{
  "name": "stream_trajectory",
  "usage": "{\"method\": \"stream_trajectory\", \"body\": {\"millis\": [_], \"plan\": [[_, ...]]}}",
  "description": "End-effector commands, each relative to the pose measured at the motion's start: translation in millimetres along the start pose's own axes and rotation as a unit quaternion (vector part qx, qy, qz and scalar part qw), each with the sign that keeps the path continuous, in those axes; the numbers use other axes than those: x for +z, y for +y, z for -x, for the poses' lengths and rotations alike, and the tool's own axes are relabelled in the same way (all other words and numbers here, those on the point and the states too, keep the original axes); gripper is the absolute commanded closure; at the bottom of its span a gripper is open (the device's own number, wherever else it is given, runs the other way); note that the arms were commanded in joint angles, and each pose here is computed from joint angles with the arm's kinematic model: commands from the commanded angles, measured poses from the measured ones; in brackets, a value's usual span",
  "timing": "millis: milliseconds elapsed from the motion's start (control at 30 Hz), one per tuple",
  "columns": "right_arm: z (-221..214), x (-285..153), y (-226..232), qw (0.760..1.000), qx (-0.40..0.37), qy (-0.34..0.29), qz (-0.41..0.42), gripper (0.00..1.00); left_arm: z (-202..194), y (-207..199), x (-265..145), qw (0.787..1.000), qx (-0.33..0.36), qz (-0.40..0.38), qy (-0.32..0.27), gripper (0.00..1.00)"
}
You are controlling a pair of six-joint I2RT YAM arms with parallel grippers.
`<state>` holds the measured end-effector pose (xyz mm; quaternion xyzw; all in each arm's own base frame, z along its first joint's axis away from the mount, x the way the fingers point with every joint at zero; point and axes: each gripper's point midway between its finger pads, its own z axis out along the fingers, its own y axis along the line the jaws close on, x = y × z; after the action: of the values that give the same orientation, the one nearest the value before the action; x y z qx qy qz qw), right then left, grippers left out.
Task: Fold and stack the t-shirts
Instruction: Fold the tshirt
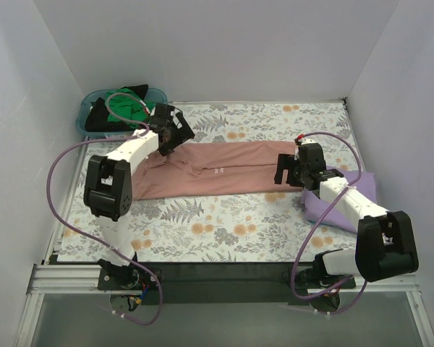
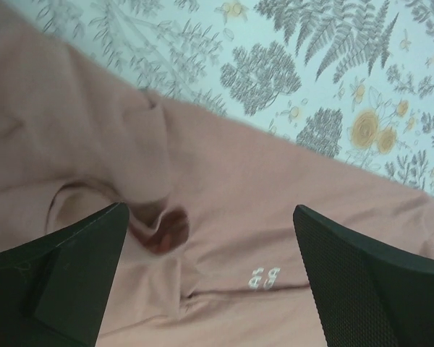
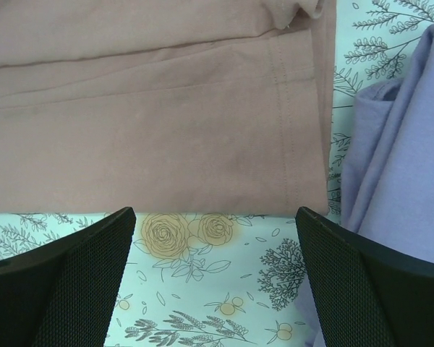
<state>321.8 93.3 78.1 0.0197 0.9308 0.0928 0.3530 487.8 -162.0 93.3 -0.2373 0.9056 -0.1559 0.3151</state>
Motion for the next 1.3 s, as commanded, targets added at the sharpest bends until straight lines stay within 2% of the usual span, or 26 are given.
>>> {"method": "stream_trajectory", "body": {"millis": [0,33,67,100,167,267,433,700,833,867,933,967,1133,1200,1267], "plan": [[14,-7,11,0.999,-0.005,-0.017,0.028,0.02,13,-2,-58,0.999,0.008,-0.019,-0.043,0.02],[15,-7,14,0.999,-0.007,-0.021,0.033,0.02,11,0,-65,0.999,0.006,-0.024,-0.046,0.02],[15,-6,16,0.999,-0.006,-0.020,0.039,0.02,-11,18,-63,1.000,0.003,-0.013,-0.028,0.02],[13,-4,23,0.998,-0.005,-0.012,0.059,0.02,-6,10,-75,0.998,-0.004,-0.042,-0.046,0.02],[14,-2,32,0.997,-0.002,-0.015,0.081,0.02,-29,26,-71,0.998,-0.007,-0.045,-0.032,0.02],[15,0,42,0.995,-0.002,-0.014,0.103,0.02,-29,19,-69,0.997,-0.007,-0.071,-0.039,0.02],[17,5,48,0.994,0.012,-0.014,0.111,0.02,-32,24,-39,0.999,0.000,-0.045,-0.022,0.02],[23,15,49,0.994,0.009,-0.011,0.107,0.02,-14,48,-7,0.998,0.001,0.024,-0.052,0.02],[23,20,47,0.995,0.004,-0.009,0.099,0.02,15,65,13,0.995,0.002,0.064,-0.083,0.02],[25,21,46,0.995,0.004,-0.009,0.097,0.02,32,56,14,0.993,0.002,0.059,-0.100,0.02],[25,23,45,0.996,0.001,-0.009,0.092,0.02,42,63,24,0.993,0.002,0.074,-0.096,0.02],[25,25,44,0.996,-0.002,-0.008,0.090,0.01,55,54,21,0.992,-0.004,0.066,-0.105,0.02],[37,34,38,0.997,-0.015,-0.016,0.068,0.02,68,35,5,0.993,-0.019,0.036,-0.110,0.02],[52,39,36,0.998,-0.028,-0.029,0.057,0.02,58,31,-2,0.995,-0.027,0.020,-0.094,0.02],[60,47,38,0.997,-0.037,-0.029,0.056,0.02,43,14,-19,0.997,-0.028,-0.032,-0.062,0.02]]}}
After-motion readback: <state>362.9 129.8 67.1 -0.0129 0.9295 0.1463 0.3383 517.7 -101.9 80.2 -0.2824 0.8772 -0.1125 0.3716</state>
